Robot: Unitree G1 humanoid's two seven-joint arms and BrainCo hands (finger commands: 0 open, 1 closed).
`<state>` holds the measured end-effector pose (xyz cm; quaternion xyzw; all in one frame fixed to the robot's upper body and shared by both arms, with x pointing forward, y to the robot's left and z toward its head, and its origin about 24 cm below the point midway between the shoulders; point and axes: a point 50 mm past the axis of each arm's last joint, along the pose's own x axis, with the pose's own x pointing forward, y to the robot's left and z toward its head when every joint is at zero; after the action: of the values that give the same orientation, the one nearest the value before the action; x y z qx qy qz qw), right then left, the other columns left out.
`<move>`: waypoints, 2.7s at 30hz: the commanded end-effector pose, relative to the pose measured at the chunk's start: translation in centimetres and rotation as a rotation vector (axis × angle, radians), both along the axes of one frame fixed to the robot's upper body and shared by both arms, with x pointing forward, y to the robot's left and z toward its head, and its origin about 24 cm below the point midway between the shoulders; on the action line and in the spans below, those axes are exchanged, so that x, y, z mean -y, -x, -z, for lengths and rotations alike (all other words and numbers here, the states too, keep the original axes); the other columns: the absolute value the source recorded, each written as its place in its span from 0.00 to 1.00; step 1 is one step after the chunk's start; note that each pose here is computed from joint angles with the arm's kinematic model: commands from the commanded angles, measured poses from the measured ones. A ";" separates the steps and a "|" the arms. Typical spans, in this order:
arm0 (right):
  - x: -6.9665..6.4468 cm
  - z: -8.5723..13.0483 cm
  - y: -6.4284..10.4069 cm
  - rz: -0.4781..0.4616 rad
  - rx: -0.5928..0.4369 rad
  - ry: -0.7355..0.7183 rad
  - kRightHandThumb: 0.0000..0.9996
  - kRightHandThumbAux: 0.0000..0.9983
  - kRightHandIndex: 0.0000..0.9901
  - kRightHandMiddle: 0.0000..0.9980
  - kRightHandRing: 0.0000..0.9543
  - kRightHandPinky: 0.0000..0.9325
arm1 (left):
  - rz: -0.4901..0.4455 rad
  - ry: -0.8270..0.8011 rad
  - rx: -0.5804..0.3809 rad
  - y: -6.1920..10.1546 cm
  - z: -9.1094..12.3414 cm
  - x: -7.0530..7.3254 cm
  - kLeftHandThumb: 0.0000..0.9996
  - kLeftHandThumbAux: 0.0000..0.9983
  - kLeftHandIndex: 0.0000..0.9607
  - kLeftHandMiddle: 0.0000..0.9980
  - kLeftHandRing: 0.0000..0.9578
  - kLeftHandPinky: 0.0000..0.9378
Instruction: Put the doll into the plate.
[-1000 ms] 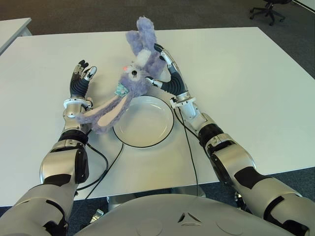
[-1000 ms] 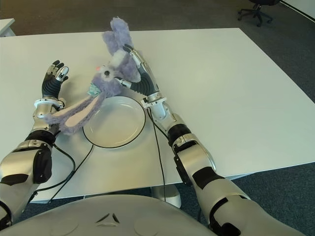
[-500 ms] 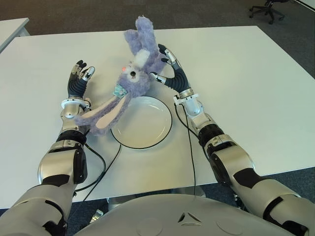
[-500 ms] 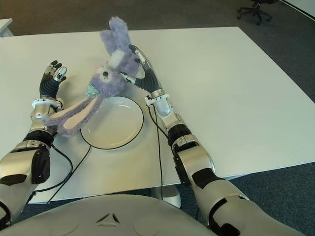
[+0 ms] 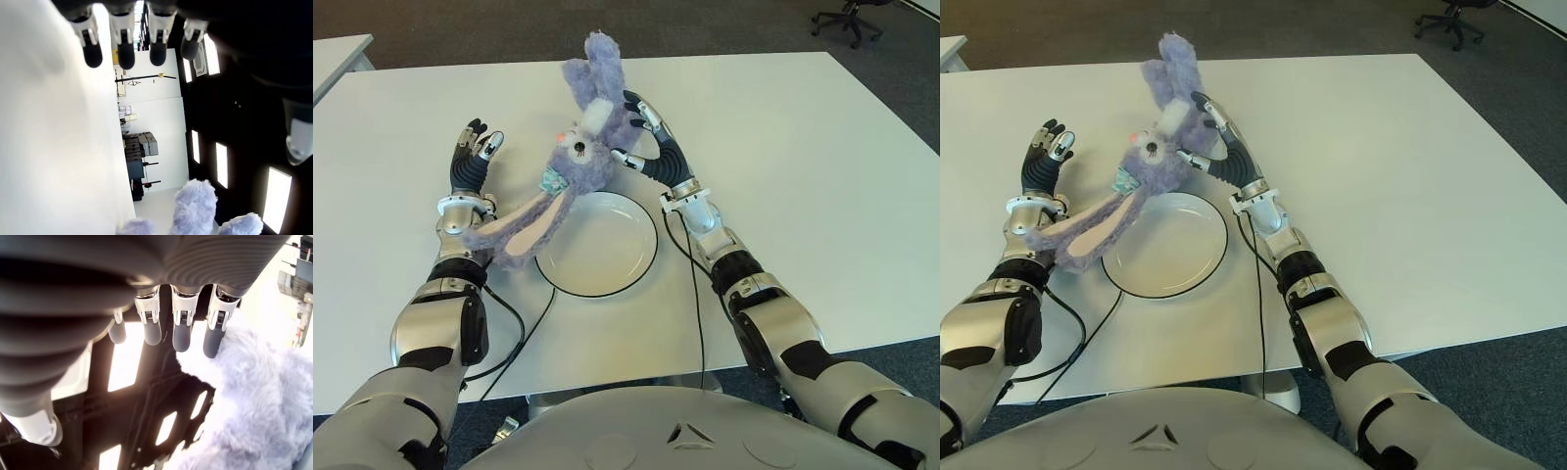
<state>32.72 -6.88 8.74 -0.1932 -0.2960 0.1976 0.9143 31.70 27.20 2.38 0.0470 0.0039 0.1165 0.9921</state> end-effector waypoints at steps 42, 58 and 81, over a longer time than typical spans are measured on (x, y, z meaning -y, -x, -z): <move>5.0 3.3 3.5 -0.037 -0.050 0.032 0.39 0.52 0.07 0.04 0.08 0.15 | 0.001 0.026 -0.117 3.4 4.2 0.5 0.00 0.46 0.02 0.10 0.11 0.14; 5.2 3.4 3.8 -0.057 -0.105 0.001 0.41 0.52 0.05 0.03 0.07 0.14 | 0.017 0.024 -0.102 3.5 4.1 0.6 0.00 0.45 0.01 0.09 0.10 0.12; 3.3 2.5 3.0 -0.061 -0.020 0.014 0.43 0.48 0.06 0.03 0.05 0.12 | 0.011 0.029 -0.115 3.3 4.3 1.1 0.00 0.46 0.02 0.09 0.11 0.15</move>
<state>31.01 -10.36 9.89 -0.2099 -0.3547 0.2187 0.8845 31.16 27.22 2.75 0.0537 -0.0244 0.1104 0.9921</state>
